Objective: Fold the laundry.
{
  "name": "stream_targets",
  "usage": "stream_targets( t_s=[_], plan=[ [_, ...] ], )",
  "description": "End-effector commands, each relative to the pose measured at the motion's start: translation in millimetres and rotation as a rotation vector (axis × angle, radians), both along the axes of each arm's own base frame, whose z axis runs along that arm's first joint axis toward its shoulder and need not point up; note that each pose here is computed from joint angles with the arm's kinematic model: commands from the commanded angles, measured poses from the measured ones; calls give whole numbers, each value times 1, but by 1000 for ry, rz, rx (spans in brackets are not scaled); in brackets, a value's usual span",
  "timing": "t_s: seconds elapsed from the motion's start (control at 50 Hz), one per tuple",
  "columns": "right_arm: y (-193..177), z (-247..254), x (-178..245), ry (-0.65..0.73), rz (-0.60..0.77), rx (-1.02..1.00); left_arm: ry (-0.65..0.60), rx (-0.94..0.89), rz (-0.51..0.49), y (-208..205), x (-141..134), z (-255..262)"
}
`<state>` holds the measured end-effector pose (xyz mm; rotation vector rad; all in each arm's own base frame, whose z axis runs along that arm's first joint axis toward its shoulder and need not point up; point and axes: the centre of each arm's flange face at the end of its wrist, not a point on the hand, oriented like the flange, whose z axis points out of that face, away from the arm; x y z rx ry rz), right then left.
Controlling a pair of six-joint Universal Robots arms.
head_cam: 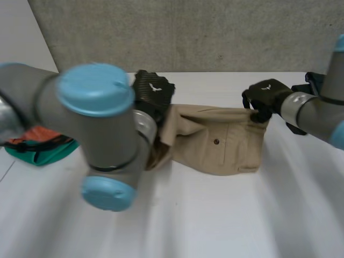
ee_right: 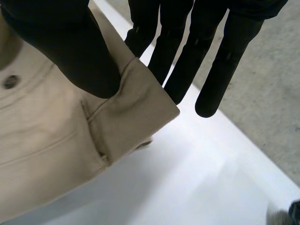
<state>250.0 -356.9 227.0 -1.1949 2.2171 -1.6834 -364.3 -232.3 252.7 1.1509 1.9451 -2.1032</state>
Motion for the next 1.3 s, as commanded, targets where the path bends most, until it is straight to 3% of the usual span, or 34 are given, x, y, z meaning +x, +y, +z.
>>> stream_targets(
  t_s=[0.02, 0.2, 0.34, 0.44, 0.54, 0.6, 0.66, 0.74, 0.88, 0.96, 1.12, 1.3],
  plan=[
    [78, 11, -12, 116, 73, 159, -34, 82, -81, 4, 36, -4],
    [121, -26, -1, 200, 150, 328, -193, 171, -99, -14, 59, -52],
    [90, -25, 20, 174, 120, 168, -234, 89, -103, -48, 49, -57],
    [37, 21, 41, 25, 8, -162, -55, -231, -80, -91, 28, 14],
    [-5, 117, 58, -270, -123, -643, 238, -682, -72, -120, 26, 127],
    [-9, 159, 61, -416, -166, -853, 378, -860, -97, -121, 32, 174],
    [-4, 172, 69, -468, -148, -931, 451, -904, -128, -121, 38, 190],
    [5, 165, 80, -443, -94, -899, 466, -850, -177, -130, 42, 178],
    [9, 103, 76, -315, -66, -678, 350, -597, -202, -148, 53, 99],
    [17, 51, 70, -232, -51, -521, 257, -384, -275, -139, 54, 23],
    [49, -67, 51, -50, 24, -198, 90, -138, -389, -109, 70, -84],
    [57, -78, 38, 5, 11, -133, -110, -108, -460, -79, 87, -112]
  ],
)
